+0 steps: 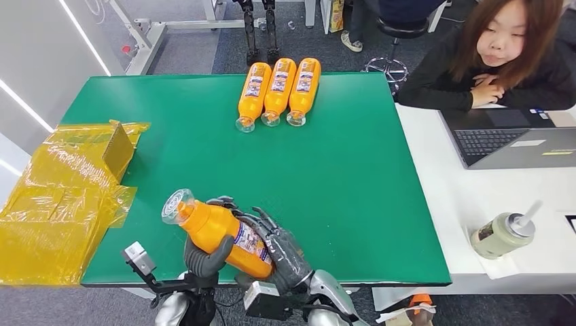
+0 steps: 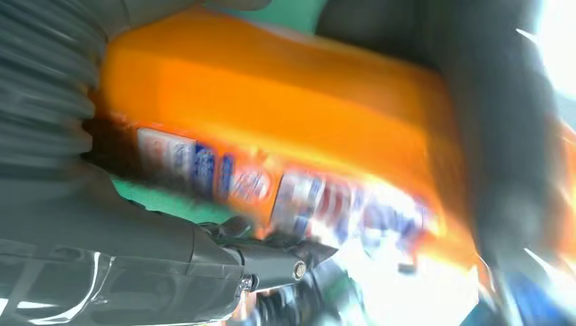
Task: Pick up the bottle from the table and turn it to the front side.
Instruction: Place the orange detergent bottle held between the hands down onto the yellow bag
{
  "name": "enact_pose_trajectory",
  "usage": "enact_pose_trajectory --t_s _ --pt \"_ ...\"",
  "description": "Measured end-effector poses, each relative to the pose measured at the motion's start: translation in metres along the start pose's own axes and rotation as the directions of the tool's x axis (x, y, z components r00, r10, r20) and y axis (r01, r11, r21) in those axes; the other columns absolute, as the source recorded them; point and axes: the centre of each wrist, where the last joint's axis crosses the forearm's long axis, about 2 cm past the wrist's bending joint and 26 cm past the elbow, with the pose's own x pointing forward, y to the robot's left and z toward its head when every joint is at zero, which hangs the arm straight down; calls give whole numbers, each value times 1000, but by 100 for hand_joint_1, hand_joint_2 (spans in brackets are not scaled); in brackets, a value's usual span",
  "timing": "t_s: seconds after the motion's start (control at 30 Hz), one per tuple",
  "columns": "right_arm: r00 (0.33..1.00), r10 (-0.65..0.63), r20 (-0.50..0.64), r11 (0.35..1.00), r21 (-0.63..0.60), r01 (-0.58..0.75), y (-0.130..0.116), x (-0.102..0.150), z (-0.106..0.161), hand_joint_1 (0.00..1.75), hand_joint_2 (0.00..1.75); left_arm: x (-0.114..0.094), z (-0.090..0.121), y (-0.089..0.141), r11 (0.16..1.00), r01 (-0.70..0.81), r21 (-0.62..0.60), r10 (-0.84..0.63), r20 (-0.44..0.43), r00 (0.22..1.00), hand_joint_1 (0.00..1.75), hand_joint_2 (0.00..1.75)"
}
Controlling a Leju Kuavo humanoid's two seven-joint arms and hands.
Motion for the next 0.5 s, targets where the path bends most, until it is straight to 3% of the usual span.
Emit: enact_pose_trajectory --t_s 0.2,0.33,0.5 --pt "989 38 140 973 -230 -5 -14 19 -2 0 175 4 -5 1 1000 0 5 0 2 1000 81 175" --pt "972 112 205 851 -524 13 -33 37 4 0 175 5 -7 2 1000 -8 10 8 -1 1000 69 175" --pt "960 148 236 745 -666 49 -58 64 12 0 175 6 -9 1 1000 -12 13 12 5 1000 55 175"
